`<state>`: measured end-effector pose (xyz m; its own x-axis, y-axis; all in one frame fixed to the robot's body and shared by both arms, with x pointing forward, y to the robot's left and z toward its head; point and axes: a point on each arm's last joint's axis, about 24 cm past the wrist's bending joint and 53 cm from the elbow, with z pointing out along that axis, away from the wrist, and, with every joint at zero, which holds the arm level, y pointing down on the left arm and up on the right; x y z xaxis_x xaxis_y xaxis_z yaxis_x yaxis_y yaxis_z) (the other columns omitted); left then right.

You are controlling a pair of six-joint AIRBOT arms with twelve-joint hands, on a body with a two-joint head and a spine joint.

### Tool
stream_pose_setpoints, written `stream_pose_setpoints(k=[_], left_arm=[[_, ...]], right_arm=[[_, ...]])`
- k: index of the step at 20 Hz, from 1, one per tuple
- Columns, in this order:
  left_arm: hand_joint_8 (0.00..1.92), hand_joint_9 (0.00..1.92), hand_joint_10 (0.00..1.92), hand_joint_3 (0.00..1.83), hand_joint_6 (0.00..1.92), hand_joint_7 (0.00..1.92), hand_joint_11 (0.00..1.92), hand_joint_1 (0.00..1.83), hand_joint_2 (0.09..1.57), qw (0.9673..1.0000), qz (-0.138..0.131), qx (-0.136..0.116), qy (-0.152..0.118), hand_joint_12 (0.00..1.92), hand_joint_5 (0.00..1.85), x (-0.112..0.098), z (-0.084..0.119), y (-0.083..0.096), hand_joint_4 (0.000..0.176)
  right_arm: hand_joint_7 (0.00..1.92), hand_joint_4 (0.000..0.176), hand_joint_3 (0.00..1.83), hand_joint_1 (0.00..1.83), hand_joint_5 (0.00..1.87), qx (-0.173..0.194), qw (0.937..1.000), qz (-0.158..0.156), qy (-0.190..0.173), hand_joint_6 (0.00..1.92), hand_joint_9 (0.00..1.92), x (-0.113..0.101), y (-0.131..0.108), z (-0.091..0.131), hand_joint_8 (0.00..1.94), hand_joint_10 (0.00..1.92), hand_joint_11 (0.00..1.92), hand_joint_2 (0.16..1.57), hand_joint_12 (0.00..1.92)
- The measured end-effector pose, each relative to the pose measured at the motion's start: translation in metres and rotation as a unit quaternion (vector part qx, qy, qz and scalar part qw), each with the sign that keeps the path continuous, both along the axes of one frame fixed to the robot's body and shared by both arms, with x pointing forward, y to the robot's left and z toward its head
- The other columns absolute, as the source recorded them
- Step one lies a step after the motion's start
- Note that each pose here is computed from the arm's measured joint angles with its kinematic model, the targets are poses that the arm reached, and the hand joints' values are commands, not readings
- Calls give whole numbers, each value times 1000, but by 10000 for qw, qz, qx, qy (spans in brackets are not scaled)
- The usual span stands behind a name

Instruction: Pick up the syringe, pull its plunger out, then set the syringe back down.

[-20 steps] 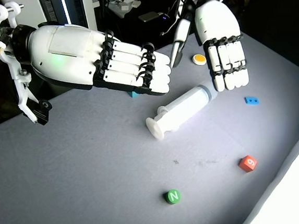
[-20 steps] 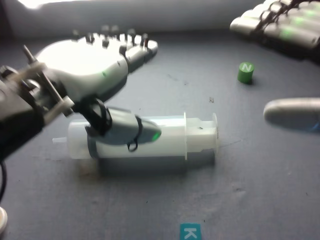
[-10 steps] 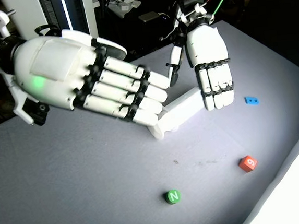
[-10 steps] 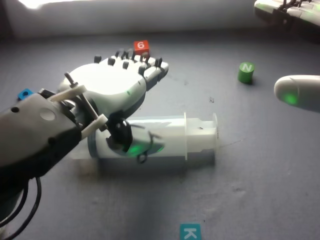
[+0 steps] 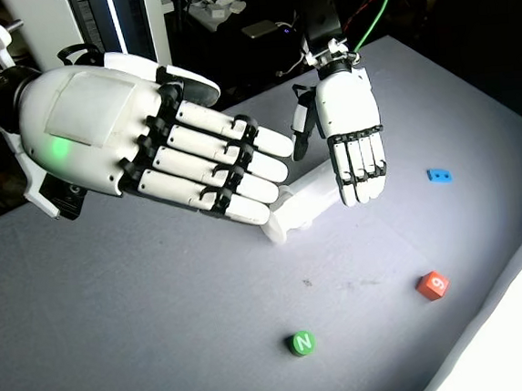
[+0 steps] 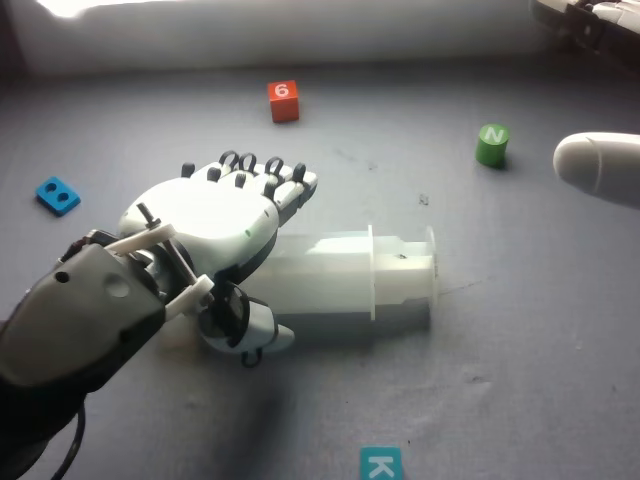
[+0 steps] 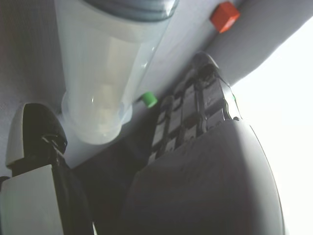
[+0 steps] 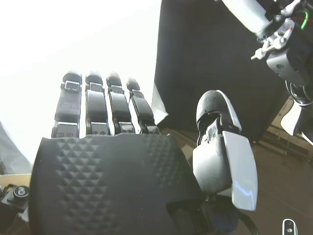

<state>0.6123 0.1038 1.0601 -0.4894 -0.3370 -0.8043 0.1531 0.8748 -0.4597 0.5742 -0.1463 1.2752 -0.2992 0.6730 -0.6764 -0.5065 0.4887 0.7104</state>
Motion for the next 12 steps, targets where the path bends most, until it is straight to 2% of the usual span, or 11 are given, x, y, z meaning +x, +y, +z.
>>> stream_pose_setpoints(k=[2, 7, 9, 10, 12], left_arm=[[5, 58, 6, 0, 9, 36, 0, 914, 956, 10000, -10, 29, 18, 506, 41, 2, -7, -2, 0], [4, 85, 7, 0, 4, 75, 0, 871, 963, 9999, -2, 105, 51, 541, 68, 8, -21, -3, 0], [1, 74, 2, 13, 3, 75, 0, 911, 1008, 9999, 45, 119, 45, 474, 79, 14, -25, -2, 0], [3, 87, 6, 18, 5, 86, 0, 903, 1036, 9999, 50, 127, 31, 512, 89, 16, -26, -2, 0], [19, 206, 30, 24, 11, 197, 0, 849, 1114, 9999, 70, 140, 25, 732, 144, 20, -28, -2, 0]], right_arm=[[46, 0, 9, 18, 30, -6, 10000, -1, 13, 12, 24, 0, 0, -2, 10, 9, 0, 1253, 0], [60, 0, 0, 0, 23, 19, 10000, 3, -9, 7, 41, -1, 0, -1, 12, 14, 9, 1241, 4], [72, 0, 0, 0, 28, 19, 10000, 5, -14, 8, 58, -1, 0, 0, 14, 20, 24, 1238, 12], [80, 0, 0, 3, 42, 19, 10000, 7, -12, 12, 68, -1, 1, -1, 15, 22, 37, 1236, 20], [57, 0, 1, 0, 27, 15, 10000, 4, -12, 3, 42, -1, 0, -1, 3, 9, 5, 1243, 11]])
